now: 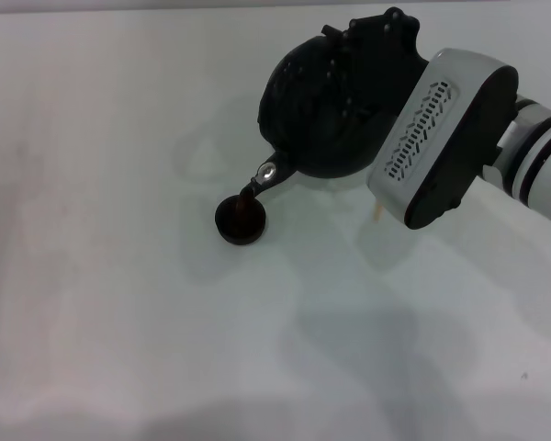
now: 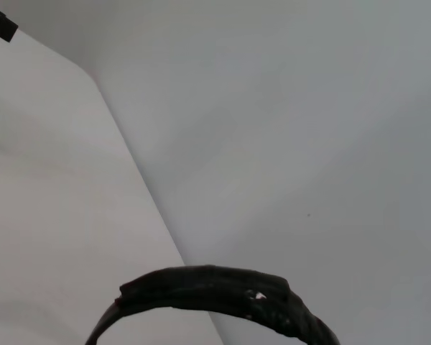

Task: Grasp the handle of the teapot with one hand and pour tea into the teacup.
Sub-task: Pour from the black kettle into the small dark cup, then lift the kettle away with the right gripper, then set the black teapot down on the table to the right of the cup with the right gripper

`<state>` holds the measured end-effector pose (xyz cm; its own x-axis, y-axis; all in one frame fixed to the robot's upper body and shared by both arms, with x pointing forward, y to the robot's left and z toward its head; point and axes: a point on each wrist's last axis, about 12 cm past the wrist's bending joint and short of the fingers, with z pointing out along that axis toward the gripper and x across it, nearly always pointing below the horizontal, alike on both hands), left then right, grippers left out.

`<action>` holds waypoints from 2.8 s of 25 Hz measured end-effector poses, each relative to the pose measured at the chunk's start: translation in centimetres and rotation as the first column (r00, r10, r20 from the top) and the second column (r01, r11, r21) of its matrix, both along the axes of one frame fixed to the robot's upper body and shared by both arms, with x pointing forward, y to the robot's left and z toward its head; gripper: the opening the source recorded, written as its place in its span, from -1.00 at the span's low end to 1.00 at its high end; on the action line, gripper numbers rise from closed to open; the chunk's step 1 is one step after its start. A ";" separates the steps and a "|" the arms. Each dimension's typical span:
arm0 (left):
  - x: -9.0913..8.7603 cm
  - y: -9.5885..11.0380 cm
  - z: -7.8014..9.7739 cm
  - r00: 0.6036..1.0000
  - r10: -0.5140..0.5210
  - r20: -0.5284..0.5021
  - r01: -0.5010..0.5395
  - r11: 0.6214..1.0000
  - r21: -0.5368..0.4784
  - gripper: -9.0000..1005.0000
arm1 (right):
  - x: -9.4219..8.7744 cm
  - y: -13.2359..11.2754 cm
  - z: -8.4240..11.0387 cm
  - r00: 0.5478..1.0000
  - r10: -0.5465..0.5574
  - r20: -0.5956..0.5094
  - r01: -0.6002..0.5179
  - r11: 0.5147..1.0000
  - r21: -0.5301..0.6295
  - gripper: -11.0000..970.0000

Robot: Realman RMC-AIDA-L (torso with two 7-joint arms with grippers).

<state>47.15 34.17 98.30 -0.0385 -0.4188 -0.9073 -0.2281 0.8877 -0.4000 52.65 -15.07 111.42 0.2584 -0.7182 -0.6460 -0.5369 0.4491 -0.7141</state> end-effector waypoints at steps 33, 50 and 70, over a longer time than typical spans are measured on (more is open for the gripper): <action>0.0 -0.3 0.0 1.000 -0.004 0.001 0.004 1.000 -0.012 0.74 | -0.6 -2.5 0.3 0.980 -0.064 -0.187 0.112 0.960 0.257 -0.67; -0.1 -0.4 -0.1 1.000 0.001 0.006 -0.001 0.999 -0.046 0.74 | -2.4 -9.3 -1.9 0.897 -0.164 -0.411 0.357 0.815 0.456 -0.62; -0.3 -0.1 -0.1 1.000 0.005 0.002 -0.005 0.999 -0.040 0.74 | -2.0 -12.1 -5.4 0.819 -0.102 -0.565 0.452 0.721 0.525 -0.57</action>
<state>46.88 34.04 98.16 -0.0344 -0.4552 -0.8897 -0.2318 0.8696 -0.4359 50.64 -27.22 106.07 -0.3417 -0.1015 -0.9343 -0.4894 0.8679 0.0847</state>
